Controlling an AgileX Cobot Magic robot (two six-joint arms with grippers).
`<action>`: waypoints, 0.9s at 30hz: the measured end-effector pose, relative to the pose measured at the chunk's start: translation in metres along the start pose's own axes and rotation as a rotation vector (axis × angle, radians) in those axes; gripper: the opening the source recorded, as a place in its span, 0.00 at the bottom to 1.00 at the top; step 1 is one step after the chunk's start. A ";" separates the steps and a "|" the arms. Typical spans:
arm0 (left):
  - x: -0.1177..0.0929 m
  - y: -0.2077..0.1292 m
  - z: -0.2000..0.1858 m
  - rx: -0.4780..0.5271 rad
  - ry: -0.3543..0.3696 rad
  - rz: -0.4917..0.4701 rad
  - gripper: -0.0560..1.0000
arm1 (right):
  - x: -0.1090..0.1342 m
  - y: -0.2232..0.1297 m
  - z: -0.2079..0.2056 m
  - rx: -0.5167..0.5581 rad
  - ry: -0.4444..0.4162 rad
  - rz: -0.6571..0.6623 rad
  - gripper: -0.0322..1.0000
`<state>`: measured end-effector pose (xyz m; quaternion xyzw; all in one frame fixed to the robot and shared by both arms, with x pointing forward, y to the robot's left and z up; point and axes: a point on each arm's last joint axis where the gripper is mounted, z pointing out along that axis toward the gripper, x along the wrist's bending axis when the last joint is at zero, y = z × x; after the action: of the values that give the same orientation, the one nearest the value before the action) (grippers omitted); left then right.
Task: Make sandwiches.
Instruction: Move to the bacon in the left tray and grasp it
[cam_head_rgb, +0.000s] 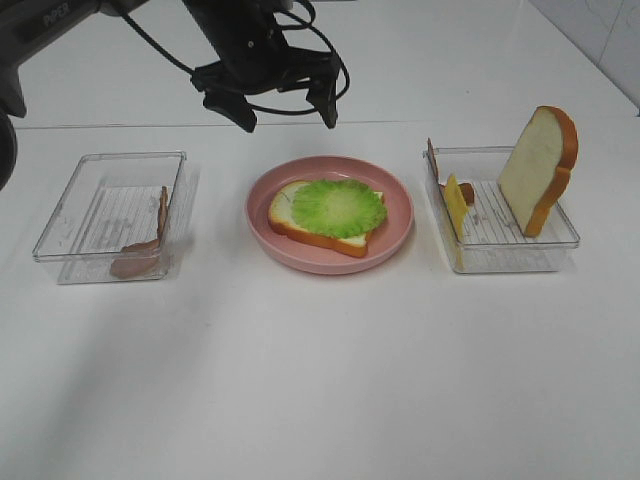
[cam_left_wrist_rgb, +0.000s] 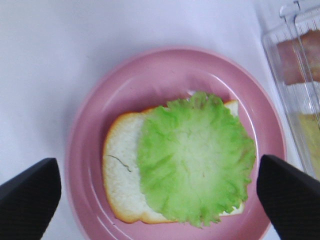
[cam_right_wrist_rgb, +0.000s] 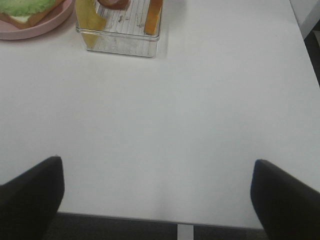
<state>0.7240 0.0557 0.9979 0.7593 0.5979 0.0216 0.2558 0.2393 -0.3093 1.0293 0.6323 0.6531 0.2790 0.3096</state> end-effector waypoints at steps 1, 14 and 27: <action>0.000 0.000 0.000 0.000 0.000 0.000 0.98 | 0.000 0.000 0.000 0.000 0.000 0.000 0.98; -0.009 0.015 -0.063 -0.132 0.041 0.028 0.99 | 0.000 0.000 0.000 0.000 0.000 0.000 0.98; -0.005 -0.006 -0.115 -0.098 0.147 0.051 0.99 | 0.000 0.000 0.000 0.000 0.000 0.000 0.98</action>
<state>0.6786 0.0935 1.0968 0.7573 0.5936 0.1132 0.2476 0.2393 -0.3093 1.0293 0.6323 0.6531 0.2790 0.3096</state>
